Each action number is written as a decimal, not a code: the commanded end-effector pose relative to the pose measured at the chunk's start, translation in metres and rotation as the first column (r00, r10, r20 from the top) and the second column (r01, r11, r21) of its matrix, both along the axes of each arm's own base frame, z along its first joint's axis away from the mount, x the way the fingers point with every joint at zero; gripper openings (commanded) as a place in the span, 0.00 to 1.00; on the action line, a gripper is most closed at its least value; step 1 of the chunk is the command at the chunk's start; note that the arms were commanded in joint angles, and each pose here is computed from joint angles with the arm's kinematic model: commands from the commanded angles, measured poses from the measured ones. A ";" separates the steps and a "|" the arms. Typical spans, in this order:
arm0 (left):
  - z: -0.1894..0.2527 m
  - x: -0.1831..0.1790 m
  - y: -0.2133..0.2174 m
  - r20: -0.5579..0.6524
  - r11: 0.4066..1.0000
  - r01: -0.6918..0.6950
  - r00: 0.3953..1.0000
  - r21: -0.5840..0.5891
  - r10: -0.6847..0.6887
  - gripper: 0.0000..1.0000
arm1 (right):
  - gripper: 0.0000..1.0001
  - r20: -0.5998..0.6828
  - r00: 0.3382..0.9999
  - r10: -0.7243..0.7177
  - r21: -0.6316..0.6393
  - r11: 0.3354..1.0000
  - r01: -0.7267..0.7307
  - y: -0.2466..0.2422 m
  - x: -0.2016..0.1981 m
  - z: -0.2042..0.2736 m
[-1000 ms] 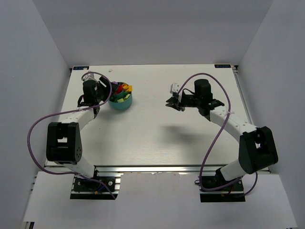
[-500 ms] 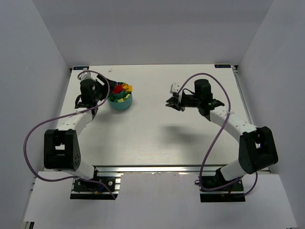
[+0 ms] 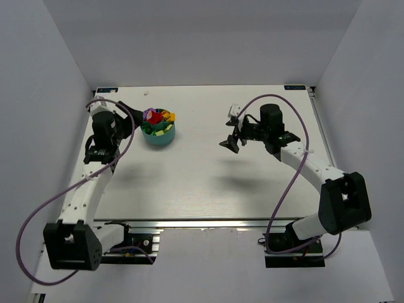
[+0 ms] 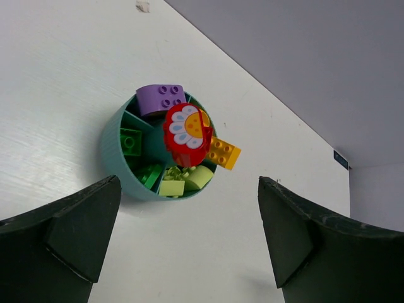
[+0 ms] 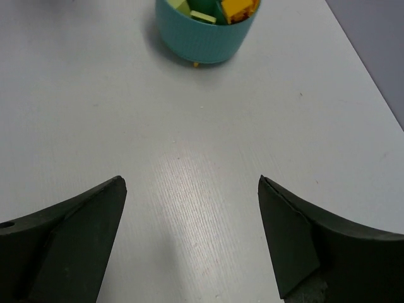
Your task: Sort the legos into containers by color
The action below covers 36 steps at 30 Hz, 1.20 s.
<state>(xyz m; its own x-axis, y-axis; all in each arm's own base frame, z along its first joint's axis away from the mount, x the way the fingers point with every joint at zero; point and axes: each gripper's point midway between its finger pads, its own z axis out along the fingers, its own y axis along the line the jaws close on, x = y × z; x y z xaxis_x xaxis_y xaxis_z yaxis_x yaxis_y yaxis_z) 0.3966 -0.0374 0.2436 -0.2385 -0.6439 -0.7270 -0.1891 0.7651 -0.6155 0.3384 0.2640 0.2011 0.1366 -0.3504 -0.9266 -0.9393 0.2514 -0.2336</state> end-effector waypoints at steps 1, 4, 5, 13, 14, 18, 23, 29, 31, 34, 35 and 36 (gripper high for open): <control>0.007 -0.037 0.019 -0.029 0.995 -0.073 0.997 0.066 0.075 0.98 | 0.90 -0.011 0.979 -0.206 0.101 0.973 0.206 -0.015 0.020 0.050; 0.030 -0.058 0.019 0.033 0.995 -0.069 0.997 0.070 0.067 0.98 | 0.89 -0.115 0.949 -0.294 0.098 0.947 0.305 -0.025 0.028 0.064; 0.042 -0.065 0.016 0.072 0.997 -0.046 0.997 0.069 0.041 0.98 | 0.89 -0.156 0.927 -0.341 0.098 0.928 0.358 -0.030 0.032 0.066; 0.068 -0.081 -0.015 0.140 0.990 0.130 0.981 0.048 -0.135 0.98 | 0.89 -0.394 0.807 -0.439 0.021 0.874 0.485 -0.065 0.031 0.061; 0.070 -0.082 -0.017 0.149 0.989 0.143 0.978 0.046 -0.148 0.98 | 0.89 -0.406 0.804 -0.435 0.028 0.873 0.487 -0.068 0.031 0.060; 0.080 -0.085 -0.023 0.175 0.982 0.178 0.967 0.056 -0.185 0.98 | 0.89 -0.438 0.738 -0.513 0.083 0.795 0.602 -0.094 0.041 0.070; 0.084 -0.089 -0.028 0.179 0.975 0.213 0.959 0.066 -0.222 0.98 | 0.89 -0.415 0.613 -0.673 0.012 0.669 0.743 -0.125 0.050 0.064; 0.084 -0.096 -0.029 0.182 0.974 0.216 0.957 0.068 -0.225 0.98 | 0.89 -0.309 0.576 -0.757 -0.025 0.612 0.791 -0.150 0.043 0.055; 0.084 -0.098 -0.029 0.180 0.973 0.219 0.957 0.067 -0.228 0.98 | 0.89 -0.301 0.581 -0.757 -0.020 0.614 0.789 -0.151 0.038 0.053; 0.086 -0.099 -0.030 0.186 0.972 0.223 0.955 0.068 -0.232 0.98 | 0.89 -0.307 0.587 -0.749 -0.017 0.621 0.784 -0.150 0.033 0.053; 0.086 -0.099 -0.030 0.185 0.973 0.222 0.955 0.065 -0.230 0.98 | 0.89 -0.311 0.589 -0.746 -0.020 0.625 0.780 -0.149 0.031 0.051; 0.087 -0.100 -0.030 0.192 0.973 0.223 0.954 0.066 -0.231 0.98 | 0.89 -0.315 0.588 -0.745 -0.021 0.625 0.780 -0.149 0.030 0.051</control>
